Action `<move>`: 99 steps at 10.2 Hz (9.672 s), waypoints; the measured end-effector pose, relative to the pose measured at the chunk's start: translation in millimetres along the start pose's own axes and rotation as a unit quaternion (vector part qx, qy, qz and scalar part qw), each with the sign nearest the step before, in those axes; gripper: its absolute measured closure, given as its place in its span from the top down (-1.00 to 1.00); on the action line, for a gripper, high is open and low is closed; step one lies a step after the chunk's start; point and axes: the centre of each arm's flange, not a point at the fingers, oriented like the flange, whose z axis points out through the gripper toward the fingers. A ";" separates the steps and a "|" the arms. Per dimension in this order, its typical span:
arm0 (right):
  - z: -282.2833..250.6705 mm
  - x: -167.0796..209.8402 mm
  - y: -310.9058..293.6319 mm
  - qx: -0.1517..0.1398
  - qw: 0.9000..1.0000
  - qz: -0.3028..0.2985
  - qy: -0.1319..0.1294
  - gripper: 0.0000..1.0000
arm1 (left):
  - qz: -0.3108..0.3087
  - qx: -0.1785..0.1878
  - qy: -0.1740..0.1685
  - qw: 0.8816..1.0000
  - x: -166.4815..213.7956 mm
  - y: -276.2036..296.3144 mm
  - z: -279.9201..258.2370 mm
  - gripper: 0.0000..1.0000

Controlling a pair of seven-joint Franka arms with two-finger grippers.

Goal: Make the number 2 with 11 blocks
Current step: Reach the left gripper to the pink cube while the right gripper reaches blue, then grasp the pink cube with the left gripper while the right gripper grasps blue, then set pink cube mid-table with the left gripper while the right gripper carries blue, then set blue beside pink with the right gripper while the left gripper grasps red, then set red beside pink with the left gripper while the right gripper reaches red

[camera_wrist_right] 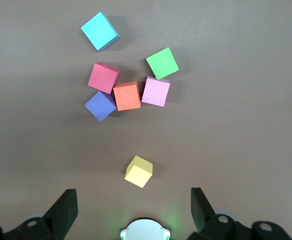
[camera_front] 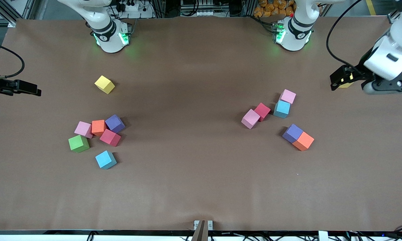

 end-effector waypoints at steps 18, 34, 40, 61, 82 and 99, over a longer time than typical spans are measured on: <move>264.4 69.0 -103.2 0.022 0.983 -0.184 -0.007 1.00 | 0.262 0.000 -0.026 0.965 -37.9 202.9 332.7 1.00; 392.1 51.9 -97.0 0.034 0.953 -0.290 0.075 1.00 | 0.279 -0.020 -0.001 0.960 -64.6 223.1 392.6 0.23; 408.2 40.8 -117.6 0.107 0.964 -0.231 0.073 1.00 | 0.072 -0.045 -0.018 0.996 -152.4 337.8 359.4 0.21; 306.6 17.1 -204.4 0.111 0.982 -0.146 0.049 0.13 | -0.021 -0.015 -0.089 0.996 -317.3 451.5 390.5 0.11; 350.4 -130.6 -375.7 -0.007 0.786 -0.616 0.054 0.13 | -0.005 0.060 -0.023 0.998 -82.7 236.5 306.7 1.00; 466.0 -273.9 -461.0 -0.026 0.739 -0.669 0.079 0.13 | 0.240 0.028 -0.008 0.970 -96.5 158.8 386.3 1.00</move>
